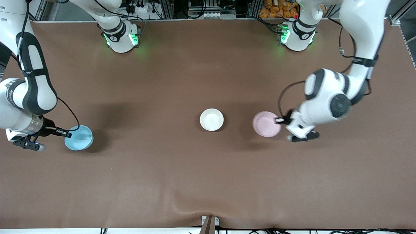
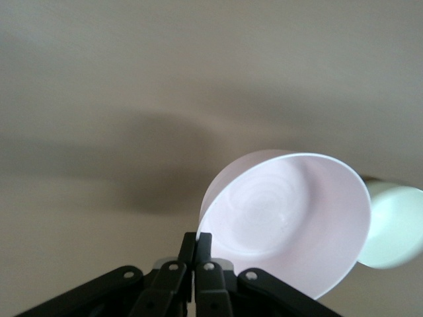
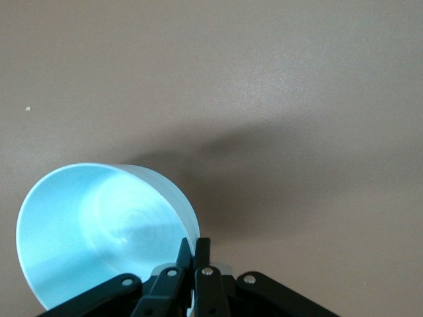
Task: Stack pink and blue bowls on white bowl
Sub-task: 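Carry the pink bowl with the left gripper onto the white bowl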
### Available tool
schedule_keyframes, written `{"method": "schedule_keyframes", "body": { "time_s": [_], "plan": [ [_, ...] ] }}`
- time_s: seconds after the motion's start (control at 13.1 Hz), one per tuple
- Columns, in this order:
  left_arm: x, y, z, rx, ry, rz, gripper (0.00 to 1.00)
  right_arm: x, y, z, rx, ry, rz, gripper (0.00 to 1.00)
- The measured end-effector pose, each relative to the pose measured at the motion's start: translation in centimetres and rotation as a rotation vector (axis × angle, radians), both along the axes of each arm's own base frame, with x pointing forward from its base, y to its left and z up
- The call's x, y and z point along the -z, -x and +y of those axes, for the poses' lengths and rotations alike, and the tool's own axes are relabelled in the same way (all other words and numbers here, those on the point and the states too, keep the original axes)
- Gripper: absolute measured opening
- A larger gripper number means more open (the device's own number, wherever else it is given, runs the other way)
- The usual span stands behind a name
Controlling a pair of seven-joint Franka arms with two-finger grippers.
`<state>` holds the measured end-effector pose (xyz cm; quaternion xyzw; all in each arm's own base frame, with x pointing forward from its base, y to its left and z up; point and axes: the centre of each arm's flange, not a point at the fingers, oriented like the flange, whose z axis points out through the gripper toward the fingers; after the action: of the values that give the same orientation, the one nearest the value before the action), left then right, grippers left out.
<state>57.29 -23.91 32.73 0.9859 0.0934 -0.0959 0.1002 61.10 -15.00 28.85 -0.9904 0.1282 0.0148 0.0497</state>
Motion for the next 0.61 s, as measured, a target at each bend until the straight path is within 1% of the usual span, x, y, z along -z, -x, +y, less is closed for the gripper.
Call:
{"method": "schedule_keyframes", "body": {
  "time_s": [0.15,0.31,0.46,0.61],
  "plan": [
    [-1.5,2.0,-6.2,-0.007,0.011,0.002,0.03,-1.0,0.0,0.1,-0.003,-0.006,0.006,0.03],
    [-2.1,3.2,-11.0,-0.012,0.021,0.006,0.03,-2.4,0.2,0.2,-0.008,-0.016,0.02,0.03],
    [-0.9,3.4,-13.9,-0.004,0.035,0.027,0.03,-4.2,0.3,0.4,-0.014,-0.03,0.039,0.03],
    [1.6,3.6,-15.9,0.013,0.049,0.045,0.03,-5.9,0.7,0.7,-0.019,-0.045,0.056,0.03]
  ]
}}
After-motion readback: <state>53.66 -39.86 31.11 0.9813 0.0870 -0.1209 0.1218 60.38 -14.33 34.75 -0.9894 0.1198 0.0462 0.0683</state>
